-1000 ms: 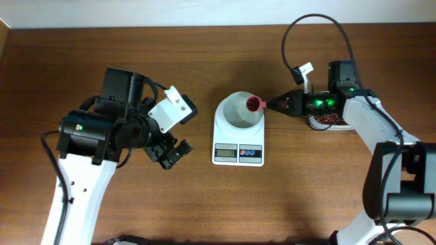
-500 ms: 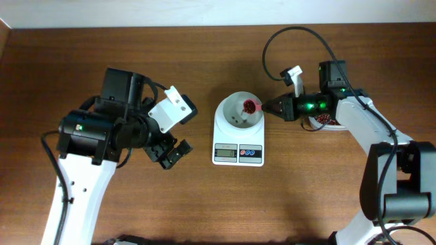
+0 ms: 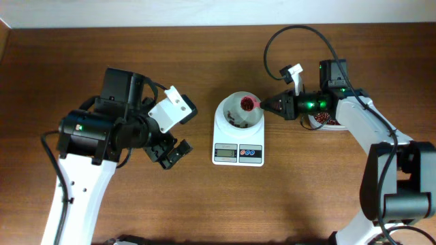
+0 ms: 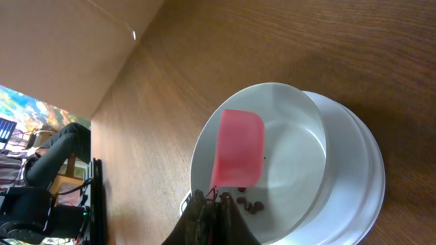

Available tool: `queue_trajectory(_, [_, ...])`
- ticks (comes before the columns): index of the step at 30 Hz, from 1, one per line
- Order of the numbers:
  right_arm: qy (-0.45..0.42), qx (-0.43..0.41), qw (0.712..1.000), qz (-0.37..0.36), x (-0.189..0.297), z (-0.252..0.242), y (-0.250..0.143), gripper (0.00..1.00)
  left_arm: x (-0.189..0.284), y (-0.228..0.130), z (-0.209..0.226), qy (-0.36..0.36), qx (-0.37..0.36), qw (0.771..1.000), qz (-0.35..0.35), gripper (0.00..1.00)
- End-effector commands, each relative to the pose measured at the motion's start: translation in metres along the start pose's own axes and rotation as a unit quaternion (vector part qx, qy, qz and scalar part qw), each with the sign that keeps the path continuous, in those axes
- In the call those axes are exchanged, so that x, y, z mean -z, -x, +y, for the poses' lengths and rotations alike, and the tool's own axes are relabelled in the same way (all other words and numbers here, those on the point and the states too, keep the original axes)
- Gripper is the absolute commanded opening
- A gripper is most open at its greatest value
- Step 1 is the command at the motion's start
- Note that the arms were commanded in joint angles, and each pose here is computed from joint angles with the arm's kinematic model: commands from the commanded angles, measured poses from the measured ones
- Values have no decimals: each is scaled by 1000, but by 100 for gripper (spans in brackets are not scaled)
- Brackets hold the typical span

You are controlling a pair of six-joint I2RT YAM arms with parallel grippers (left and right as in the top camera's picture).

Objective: Scoop and weigh 50g on scale
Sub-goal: 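Tip the pink scoop over the white bowl to pour beans in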

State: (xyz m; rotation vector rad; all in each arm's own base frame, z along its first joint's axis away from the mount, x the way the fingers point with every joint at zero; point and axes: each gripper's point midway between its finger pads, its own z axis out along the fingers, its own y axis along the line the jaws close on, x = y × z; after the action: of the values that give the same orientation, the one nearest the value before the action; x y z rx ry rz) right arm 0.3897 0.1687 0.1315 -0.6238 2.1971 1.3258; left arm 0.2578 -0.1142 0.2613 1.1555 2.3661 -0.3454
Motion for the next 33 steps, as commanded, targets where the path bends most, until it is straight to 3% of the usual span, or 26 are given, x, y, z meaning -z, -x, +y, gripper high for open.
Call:
queue_trajectory(1, [-4, 24, 1000, -4, 1, 5, 6, 4, 9, 5, 2, 13, -11, 1000, -12, 99])
queue_trajectory(33, [-21, 38, 999, 28, -22, 11, -3, 4, 9, 5, 2, 13, -11, 1000, -12, 99])
